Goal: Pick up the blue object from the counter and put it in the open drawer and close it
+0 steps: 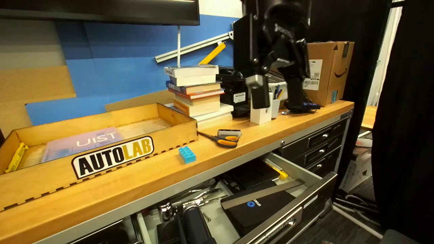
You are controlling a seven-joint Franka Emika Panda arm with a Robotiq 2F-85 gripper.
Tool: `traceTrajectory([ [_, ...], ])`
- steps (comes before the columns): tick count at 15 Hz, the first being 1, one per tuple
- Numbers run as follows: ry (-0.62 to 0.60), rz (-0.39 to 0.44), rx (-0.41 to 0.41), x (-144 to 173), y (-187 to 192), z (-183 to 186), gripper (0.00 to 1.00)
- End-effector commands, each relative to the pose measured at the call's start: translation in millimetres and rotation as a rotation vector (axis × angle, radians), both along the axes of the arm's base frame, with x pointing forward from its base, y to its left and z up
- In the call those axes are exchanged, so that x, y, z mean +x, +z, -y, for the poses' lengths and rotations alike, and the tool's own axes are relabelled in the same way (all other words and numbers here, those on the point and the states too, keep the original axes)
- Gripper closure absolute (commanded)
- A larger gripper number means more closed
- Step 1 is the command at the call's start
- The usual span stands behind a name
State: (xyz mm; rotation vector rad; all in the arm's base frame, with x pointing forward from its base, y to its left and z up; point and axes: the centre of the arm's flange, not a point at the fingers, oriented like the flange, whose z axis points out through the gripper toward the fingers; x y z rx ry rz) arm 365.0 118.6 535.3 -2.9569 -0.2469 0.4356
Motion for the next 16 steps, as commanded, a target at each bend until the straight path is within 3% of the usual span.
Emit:
traceTrajectory([
  [1,0.021,0.002,-0.015,93.9,-3.6,-8.4,0.0],
  [5,-0.063,0.025,-0.062,174.3,-42.8,-27.0,0.0],
  [9,-0.109,0.046,-0.08,224.4,-79.5,-47.5,0.0],
  [16,-0.256,0.149,-0.201,258.6,-140.1,-85.9,0.0],
])
